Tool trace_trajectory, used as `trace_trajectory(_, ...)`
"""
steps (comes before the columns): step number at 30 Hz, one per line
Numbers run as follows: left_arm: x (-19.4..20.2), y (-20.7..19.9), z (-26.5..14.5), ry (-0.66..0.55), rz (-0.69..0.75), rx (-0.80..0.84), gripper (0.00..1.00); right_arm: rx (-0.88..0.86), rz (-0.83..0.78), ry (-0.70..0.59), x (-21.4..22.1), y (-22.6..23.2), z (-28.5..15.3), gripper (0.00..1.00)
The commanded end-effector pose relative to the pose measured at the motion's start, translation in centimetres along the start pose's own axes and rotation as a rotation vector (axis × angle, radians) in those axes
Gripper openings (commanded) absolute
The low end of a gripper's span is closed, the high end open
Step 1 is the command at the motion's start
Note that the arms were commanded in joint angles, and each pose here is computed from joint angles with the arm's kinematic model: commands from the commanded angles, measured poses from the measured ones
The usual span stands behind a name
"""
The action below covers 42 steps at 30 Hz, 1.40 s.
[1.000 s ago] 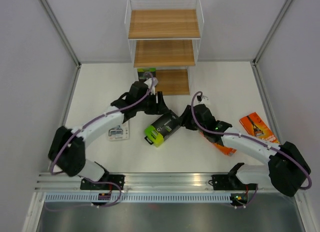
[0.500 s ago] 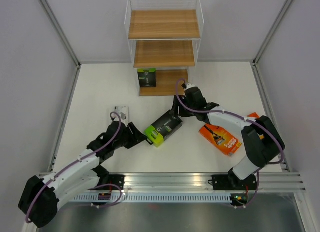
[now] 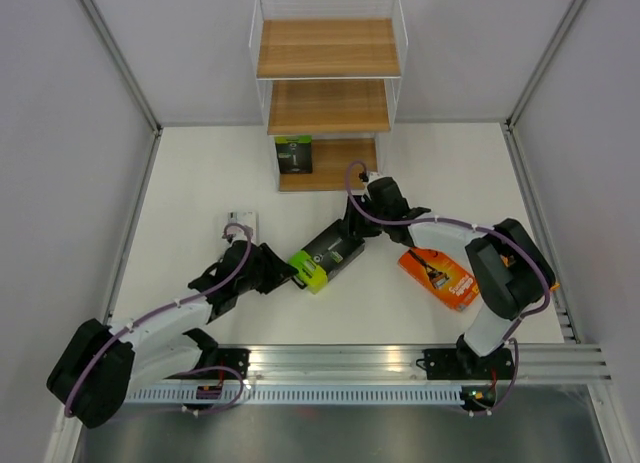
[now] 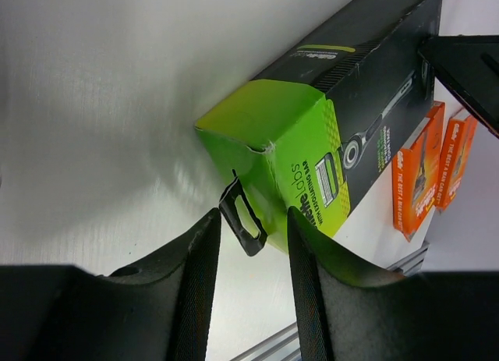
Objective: Place and organize the shaving razors onto the shelf
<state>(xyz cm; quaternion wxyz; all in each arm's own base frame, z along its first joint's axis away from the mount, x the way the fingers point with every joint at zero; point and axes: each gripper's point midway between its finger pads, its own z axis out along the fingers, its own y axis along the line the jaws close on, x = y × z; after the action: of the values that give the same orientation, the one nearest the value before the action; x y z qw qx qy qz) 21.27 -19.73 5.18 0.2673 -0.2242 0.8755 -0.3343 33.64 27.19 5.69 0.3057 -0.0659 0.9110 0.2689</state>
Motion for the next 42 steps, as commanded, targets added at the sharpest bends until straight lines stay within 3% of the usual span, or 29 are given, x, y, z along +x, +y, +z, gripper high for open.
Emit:
trace_trajectory(1,-0.6,-1.6,-0.5,-0.027,-0.055,0.067,0.45,-0.018,0.044,0.000,1.1,-0.1,-0.5,0.53)
trace_trajectory(11,1.5,2.3,-1.0,0.010,-0.099,0.003,0.43,0.032,0.112,0.034,4.2,-1.8,-1.7,0.47)
trace_trajectory(15,1.0,2.8,-1.1,-0.033,-0.100,0.000,0.43,0.057,0.120,0.022,4.8,-2.4,-3.2,0.47)
trace_trajectory(20,-0.1,0.7,-0.4,-0.074,-0.055,0.099,0.43,0.031,0.149,0.020,5.4,-1.8,-4.6,0.47)
trace_trajectory(26,0.4,-0.4,1.2,-0.021,-0.029,0.117,0.41,0.038,0.180,0.015,7.0,-2.5,-5.9,0.47)
trace_trajectory(29,0.4,-0.4,1.8,-0.018,-0.021,0.121,0.33,0.032,0.175,-0.001,6.8,-2.4,-6.3,0.47)
trace_trajectory(31,0.2,-0.7,1.9,-0.033,-0.018,0.145,0.04,0.034,0.174,-0.009,6.6,-2.4,-6.4,0.47)
trace_trajectory(38,-3.7,-3.7,0.4,-0.201,0.118,0.238,0.02,0.054,0.157,-0.035,5.2,-2.1,-7.3,0.47)
trace_trajectory(40,-5.7,-6.4,-0.9,-0.264,0.204,0.290,0.02,0.060,0.146,-0.045,4.8,-2.0,-7.5,0.47)
trace_trajectory(42,-7.2,-6.5,-1.3,-0.291,0.275,0.226,0.02,0.059,0.141,-0.059,4.1,-1.8,-7.9,0.47)
